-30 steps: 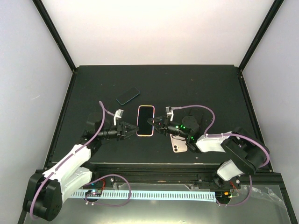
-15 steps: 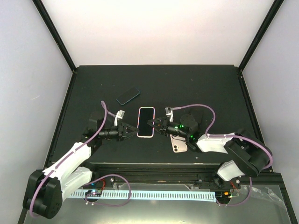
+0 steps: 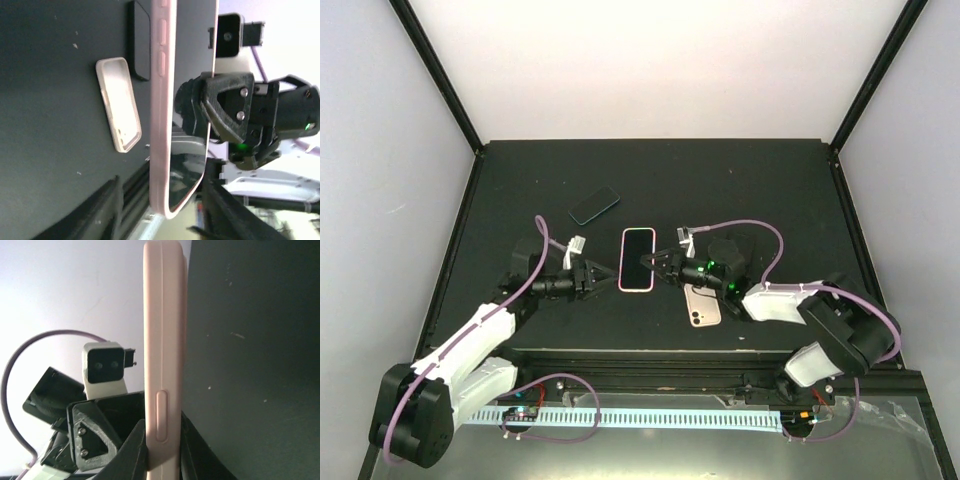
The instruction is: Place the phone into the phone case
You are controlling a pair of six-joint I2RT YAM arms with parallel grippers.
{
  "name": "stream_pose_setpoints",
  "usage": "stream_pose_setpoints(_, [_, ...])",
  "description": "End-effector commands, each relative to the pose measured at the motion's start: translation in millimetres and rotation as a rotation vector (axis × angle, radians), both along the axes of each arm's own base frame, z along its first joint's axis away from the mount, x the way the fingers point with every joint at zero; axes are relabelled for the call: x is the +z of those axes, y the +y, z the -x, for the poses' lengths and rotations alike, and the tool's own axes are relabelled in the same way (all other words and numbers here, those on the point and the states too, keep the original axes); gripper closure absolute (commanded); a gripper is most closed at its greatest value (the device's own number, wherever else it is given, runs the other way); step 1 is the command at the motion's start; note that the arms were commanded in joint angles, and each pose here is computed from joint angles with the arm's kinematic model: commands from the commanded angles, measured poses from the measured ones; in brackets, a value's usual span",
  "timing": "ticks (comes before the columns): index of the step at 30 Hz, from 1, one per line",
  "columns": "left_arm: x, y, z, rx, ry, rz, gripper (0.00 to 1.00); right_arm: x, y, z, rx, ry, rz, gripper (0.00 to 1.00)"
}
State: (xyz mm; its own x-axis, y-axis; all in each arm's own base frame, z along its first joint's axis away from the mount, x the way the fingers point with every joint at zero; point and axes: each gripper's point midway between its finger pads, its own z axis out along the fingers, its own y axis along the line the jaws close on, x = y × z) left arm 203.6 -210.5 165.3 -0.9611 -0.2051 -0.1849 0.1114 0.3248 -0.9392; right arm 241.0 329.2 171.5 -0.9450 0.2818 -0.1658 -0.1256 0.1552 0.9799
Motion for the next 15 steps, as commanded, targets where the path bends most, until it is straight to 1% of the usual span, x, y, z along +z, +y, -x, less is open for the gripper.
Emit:
stream_pose_setpoints(1, [-2, 6, -11, 0.05, -0.013, -0.064, 0.42, 11, -6, -18, -0.008, -0.081, 0.0, 0.89])
stream_pose_setpoints(6, [-9, 13, -13, 0.072, -0.016, -0.148, 0.16, -10, -31, -47, -0.06, -0.108, 0.13, 0.88])
stream_pose_setpoints(8, [-7, 16, -14, 0.081, -0.032, -0.18, 0.02, -19, -42, -58, -0.077, -0.113, 0.199, 0.88])
stream_pose_setpoints(13, [-9, 22, -18, 0.099, -0.047, -0.242, 0.01, -38, -67, -90, -0.1, -0.141, 0.388, 0.88])
stream_pose_setpoints(15, [-12, 23, -18, 0.099, -0.042, -0.248, 0.01, -44, -76, -101, -0.119, -0.135, 0.428, 0.88])
